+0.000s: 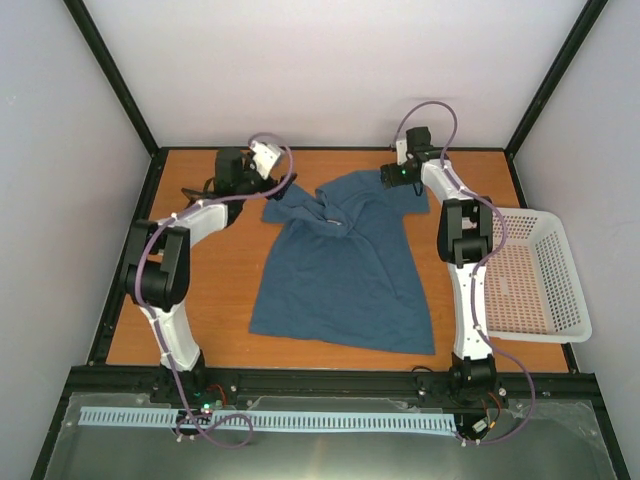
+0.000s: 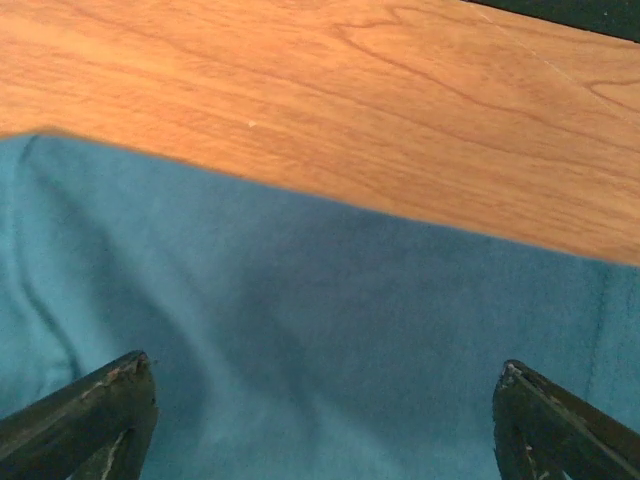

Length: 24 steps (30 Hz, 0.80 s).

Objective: Pin the brooch onto the clothing

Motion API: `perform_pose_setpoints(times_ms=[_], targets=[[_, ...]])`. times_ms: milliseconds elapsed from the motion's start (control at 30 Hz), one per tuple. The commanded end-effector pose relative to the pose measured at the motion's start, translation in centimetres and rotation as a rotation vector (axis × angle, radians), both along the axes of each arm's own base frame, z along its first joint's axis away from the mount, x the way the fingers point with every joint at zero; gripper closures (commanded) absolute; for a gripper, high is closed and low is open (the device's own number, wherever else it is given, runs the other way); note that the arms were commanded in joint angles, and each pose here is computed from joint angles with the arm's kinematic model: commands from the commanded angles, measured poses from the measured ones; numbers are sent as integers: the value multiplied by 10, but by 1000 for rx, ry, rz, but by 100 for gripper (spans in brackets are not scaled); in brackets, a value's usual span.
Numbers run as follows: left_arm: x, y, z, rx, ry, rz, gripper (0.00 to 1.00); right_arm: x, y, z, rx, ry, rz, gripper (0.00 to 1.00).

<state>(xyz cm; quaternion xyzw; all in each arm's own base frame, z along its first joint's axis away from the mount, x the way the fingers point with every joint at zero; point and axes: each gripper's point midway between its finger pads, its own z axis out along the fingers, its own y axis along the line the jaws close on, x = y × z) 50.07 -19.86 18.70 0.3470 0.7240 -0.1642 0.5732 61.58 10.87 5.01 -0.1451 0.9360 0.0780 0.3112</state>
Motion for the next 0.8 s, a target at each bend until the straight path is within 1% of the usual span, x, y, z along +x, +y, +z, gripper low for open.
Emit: perform_pose_setpoints(times_ms=[0,67,133,200,233,300,367,400,467,567,667,700,767], targets=[[33,25,-64,3,344,205,13,12,-5,-4,-39,8,-36,13],[43,31,-85,36,423,235,12,14,-9,-11,-55,27,-64,16],[49,27,-96,51,450,211,10,13,-14,-18,-68,46,-87,17],[56,25,-110,80,478,195,10,11,-19,-24,-85,72,-114,21],[56,25,-123,110,510,185,10,9,-23,-27,-94,84,-126,23],[63,26,-138,166,531,187,14,4,-26,-29,-97,108,-144,25],[69,31,-152,228,528,217,17,2,-28,-27,-95,116,-148,29],[71,33,-158,243,522,226,20,1,-27,-28,-95,117,-146,30],[79,33,-166,290,525,252,31,1,-29,-31,-101,118,-150,31],[91,30,-179,396,523,299,35,-2,-32,-39,-121,144,-156,34],[83,27,-206,483,573,303,46,-6,-38,-42,-152,162,-170,35],[80,31,-216,507,581,317,52,-6,-40,-43,-167,164,-177,36],[79,43,-227,558,594,353,69,-6,-44,-40,-185,157,-186,38]])
